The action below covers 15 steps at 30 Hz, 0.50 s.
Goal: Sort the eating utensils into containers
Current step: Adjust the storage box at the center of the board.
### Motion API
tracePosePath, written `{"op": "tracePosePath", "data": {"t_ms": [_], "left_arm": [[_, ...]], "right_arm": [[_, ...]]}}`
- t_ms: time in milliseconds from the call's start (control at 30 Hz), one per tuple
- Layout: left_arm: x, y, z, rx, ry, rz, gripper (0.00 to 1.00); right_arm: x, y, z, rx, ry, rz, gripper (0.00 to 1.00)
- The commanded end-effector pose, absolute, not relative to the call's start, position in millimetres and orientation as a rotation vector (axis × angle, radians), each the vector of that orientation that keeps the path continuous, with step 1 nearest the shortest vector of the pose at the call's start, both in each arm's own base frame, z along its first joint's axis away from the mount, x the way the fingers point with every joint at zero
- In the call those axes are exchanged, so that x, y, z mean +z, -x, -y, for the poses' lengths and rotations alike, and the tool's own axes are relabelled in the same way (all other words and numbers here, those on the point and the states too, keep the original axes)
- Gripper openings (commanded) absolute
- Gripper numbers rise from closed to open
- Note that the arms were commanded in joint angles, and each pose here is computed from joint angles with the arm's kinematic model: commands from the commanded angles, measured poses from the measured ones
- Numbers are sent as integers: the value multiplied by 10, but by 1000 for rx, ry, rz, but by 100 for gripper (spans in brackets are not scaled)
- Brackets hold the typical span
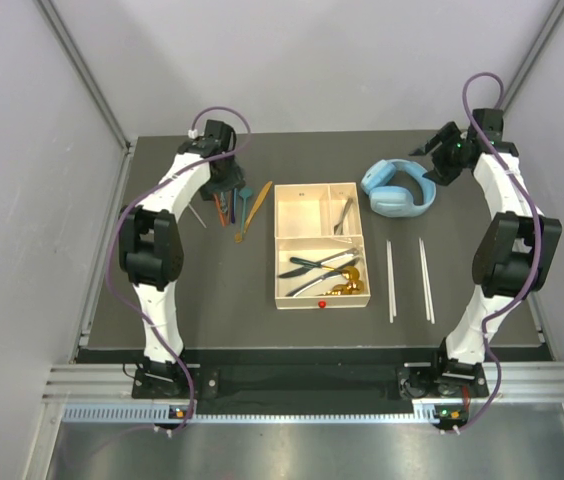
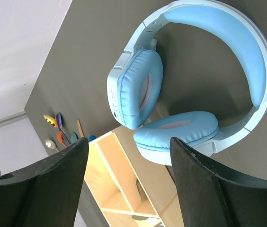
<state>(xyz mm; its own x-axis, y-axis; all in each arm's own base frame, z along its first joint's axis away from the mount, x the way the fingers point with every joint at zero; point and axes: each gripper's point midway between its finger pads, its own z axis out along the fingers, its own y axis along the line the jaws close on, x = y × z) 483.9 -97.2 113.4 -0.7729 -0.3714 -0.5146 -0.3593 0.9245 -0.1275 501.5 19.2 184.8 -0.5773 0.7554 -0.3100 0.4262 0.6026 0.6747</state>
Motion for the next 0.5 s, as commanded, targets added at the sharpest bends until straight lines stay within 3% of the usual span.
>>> {"op": "tracePosePath", "data": {"t_ms": [0,467], "left_arm": [[1416,-4823,900,-44,539,-2457,73],[1412,-4776,914,-64,553,-2457,73]], "right_arm": [[2092,-5009,-210,723,-867,-2200,70],[2156,-4938,-210,719,-859,-2183,70]]}}
